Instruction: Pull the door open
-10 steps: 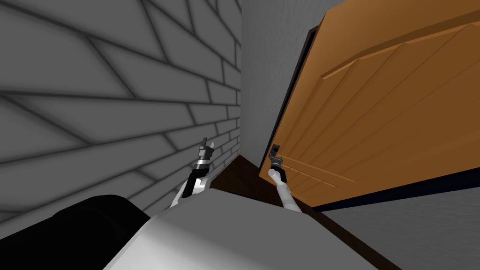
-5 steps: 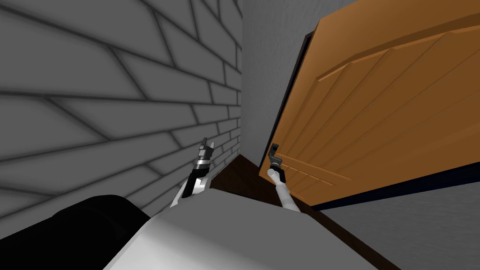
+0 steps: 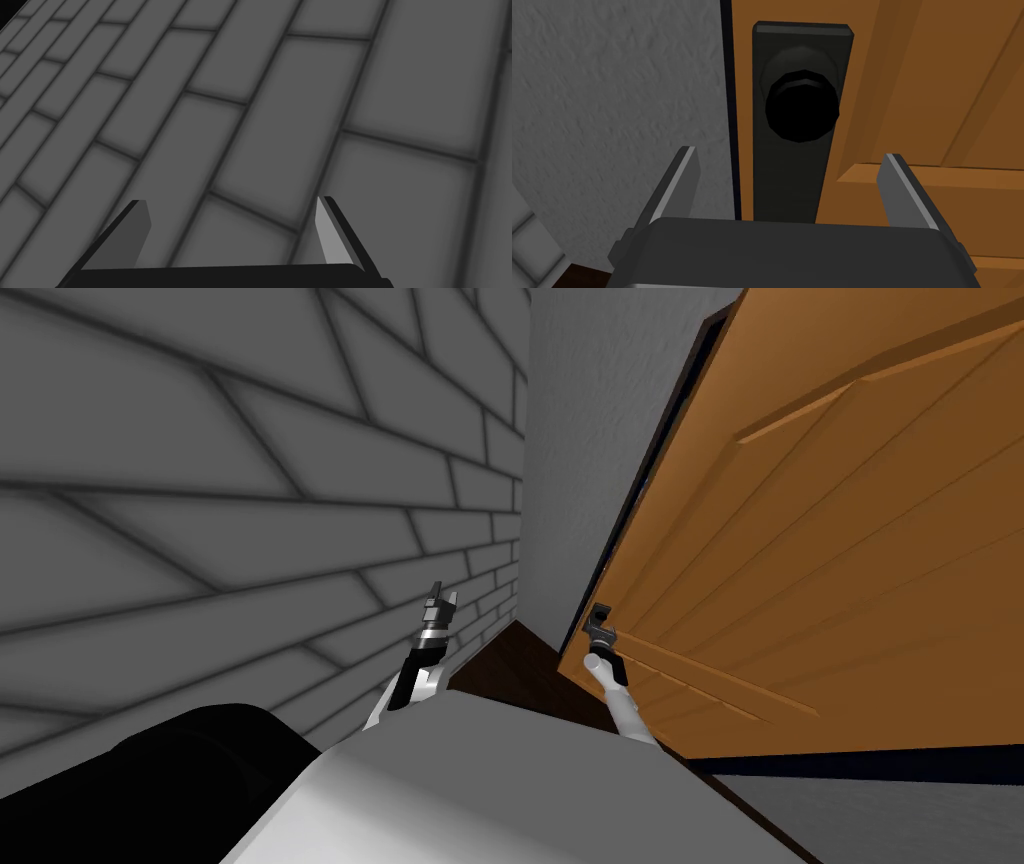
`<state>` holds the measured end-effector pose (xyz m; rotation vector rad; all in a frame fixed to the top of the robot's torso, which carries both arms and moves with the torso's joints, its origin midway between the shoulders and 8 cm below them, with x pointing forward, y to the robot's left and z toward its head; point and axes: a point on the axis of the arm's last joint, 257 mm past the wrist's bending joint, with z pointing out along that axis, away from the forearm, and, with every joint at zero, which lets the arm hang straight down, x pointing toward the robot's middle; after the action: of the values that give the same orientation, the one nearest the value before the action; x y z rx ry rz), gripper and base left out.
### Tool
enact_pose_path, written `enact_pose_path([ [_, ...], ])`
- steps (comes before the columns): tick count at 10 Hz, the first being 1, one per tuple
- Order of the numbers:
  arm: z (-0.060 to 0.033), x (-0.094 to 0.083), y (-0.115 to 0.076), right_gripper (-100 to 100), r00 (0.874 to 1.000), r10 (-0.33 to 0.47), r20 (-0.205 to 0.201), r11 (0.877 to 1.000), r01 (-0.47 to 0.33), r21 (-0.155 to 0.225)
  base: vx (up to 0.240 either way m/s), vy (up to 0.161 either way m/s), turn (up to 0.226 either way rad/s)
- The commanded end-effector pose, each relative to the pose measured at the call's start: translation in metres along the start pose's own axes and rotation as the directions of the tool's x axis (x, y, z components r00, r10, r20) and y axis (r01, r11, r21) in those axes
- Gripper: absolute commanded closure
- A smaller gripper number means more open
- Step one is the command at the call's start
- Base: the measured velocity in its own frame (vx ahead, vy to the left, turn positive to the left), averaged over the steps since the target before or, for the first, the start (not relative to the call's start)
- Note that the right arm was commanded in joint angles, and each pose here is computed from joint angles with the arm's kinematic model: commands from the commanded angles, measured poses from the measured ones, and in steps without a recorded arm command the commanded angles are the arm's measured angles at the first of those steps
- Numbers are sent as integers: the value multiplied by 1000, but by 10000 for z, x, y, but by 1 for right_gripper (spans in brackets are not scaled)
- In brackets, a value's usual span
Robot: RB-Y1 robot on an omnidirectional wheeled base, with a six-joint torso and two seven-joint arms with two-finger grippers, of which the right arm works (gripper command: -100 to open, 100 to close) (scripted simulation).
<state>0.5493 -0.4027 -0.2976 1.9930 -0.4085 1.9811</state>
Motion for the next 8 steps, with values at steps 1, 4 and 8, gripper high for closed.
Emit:
enact_pose_path([
  [1, 33, -25, 183, -100, 1000, 0, 0, 1000, 0, -17, 104, 4, 77],
  [4, 76, -11, 563, -100, 1000, 1, -2, 999, -1, -45, 126, -7, 101],
  [8, 87, -25, 564, 100, 1000, -2, -1, 999, 2, -44, 42, -12, 9],
])
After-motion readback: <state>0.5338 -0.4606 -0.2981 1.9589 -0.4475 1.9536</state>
